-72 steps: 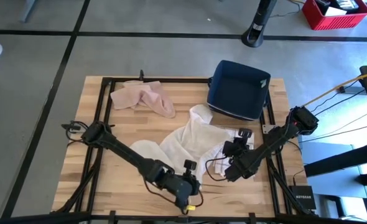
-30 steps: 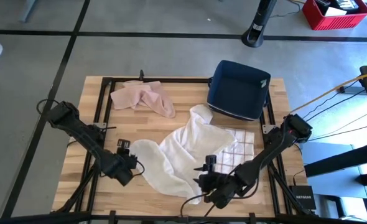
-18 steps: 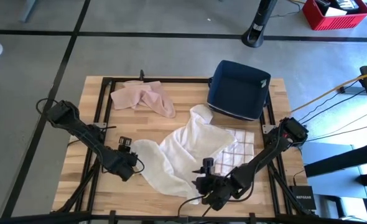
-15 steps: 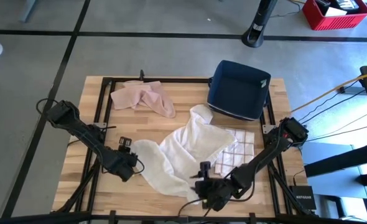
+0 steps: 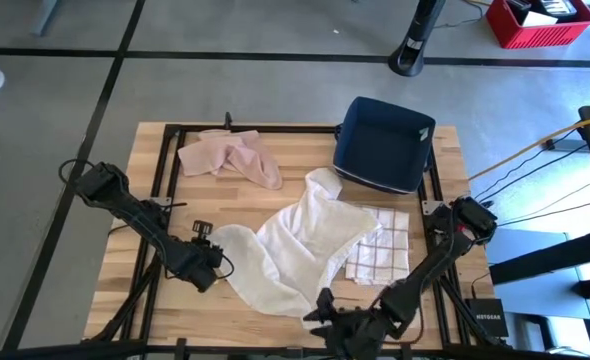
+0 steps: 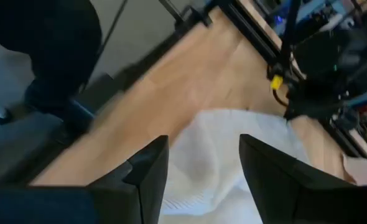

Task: Fold towel
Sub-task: Fold the white with grey-stripe towel

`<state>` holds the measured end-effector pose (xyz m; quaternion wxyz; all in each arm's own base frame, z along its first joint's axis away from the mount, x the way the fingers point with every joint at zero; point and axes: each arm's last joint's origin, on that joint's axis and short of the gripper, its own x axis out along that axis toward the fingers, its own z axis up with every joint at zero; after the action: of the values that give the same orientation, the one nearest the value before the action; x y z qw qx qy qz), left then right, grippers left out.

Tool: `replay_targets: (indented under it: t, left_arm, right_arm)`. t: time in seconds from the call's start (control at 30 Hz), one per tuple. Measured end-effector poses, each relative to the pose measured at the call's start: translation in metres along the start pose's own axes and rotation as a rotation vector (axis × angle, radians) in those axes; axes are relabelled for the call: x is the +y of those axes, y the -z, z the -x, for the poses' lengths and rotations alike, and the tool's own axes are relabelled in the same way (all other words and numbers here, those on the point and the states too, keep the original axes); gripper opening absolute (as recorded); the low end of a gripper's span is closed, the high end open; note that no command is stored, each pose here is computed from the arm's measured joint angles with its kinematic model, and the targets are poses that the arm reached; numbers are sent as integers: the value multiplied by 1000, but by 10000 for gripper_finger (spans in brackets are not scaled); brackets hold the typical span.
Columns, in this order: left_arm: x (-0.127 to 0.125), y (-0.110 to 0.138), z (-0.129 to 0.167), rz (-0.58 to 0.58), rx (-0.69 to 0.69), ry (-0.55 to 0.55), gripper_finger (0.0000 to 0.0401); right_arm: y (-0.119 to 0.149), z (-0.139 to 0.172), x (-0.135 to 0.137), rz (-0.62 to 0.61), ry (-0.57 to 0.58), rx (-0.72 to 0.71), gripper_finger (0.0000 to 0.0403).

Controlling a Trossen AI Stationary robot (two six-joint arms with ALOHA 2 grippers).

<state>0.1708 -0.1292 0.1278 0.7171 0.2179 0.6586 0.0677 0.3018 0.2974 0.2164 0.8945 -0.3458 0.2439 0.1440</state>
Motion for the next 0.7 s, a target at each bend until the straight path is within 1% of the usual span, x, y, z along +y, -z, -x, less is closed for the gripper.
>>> replay_targets:
  t: [0.07,0.13,0.23,0.3,0.37,0.47,0.6,0.7]
  left_arm:
    - [0,0,0,0,0,0,5]
    - [0,0,0,4,-1,-1,8]
    - [0,0,0,9,-1,-2,5]
    - [0,0,0,10,-1,-3,2]
    - [0,0,0,12,-2,-2,4]
    - [0,0,0,9,-3,-5,7]
    - [0,0,0,9,-9,-14,2]
    - [0,-1,-1,11,-15,-19,4]
  right_arm:
    - [-4,-2,5,21,-15,-9,198]
    - [-5,-11,13,55,-42,-4,198]
    - [-2,-25,23,155,-53,50,198]
    - [1,-33,28,230,-41,106,198]
    - [2,-38,31,292,-6,152,198]
    - [3,-39,30,382,17,223,198]
    - [17,-39,27,453,-7,338,197]
    - [17,-43,21,435,17,340,187]
